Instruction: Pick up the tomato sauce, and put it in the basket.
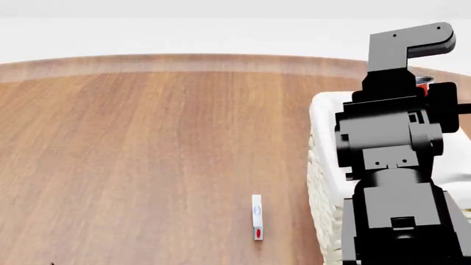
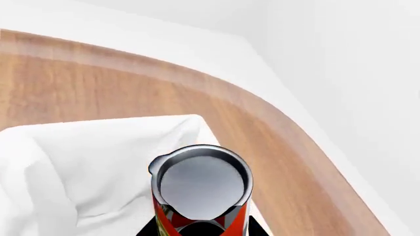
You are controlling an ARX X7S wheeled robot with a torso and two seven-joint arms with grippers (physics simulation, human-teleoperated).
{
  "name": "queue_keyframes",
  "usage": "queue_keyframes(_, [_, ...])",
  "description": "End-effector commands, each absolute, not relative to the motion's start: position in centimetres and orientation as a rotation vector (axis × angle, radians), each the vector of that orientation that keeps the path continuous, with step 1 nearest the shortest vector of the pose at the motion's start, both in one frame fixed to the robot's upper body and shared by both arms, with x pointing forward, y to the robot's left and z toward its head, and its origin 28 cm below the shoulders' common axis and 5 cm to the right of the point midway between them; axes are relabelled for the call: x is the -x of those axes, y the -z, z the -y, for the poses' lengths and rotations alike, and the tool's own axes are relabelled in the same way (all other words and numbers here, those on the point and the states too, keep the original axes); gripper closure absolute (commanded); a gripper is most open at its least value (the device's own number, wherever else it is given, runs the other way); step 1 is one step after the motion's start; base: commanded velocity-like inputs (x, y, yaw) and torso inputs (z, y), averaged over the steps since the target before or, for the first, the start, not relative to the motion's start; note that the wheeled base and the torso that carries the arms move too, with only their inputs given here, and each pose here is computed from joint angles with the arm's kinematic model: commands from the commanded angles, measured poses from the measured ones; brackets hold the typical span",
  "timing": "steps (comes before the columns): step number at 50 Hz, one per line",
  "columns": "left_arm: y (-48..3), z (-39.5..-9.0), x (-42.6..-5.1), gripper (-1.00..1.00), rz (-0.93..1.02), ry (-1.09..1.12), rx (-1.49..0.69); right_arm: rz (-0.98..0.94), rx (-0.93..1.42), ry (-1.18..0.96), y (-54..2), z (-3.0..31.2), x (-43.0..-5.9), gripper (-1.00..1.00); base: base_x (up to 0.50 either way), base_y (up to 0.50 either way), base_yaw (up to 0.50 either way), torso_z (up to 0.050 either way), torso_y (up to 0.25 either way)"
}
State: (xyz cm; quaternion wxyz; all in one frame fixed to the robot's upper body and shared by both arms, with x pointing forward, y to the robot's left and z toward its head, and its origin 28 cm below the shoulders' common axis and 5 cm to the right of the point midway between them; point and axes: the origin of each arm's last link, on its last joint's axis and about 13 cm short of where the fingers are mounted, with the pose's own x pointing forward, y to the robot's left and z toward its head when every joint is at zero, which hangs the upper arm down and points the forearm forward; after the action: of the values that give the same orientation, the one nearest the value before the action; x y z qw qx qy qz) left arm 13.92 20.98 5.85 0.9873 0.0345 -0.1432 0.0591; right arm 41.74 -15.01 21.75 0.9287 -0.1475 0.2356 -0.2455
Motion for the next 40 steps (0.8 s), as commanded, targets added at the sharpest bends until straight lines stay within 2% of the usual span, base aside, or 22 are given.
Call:
queue_keyframes(1, [-5.62, -20.94, -14.20, -1.00, 0.279, -0.119, -0.072, -0.515, 0.351, 0.503, -21.23, 14.99, -41.53, 1.00, 0.00, 0.00, 0.00, 0.000, 0.000])
queue_keyframes(40, [-5.88, -20.94, -13.86, -1.00, 0.287, -0.118, -0.070, -0.588, 0.307, 0.485, -20.88, 15.31, -41.14, 1.00, 0.00, 0.00, 0.00, 0.000, 0.000])
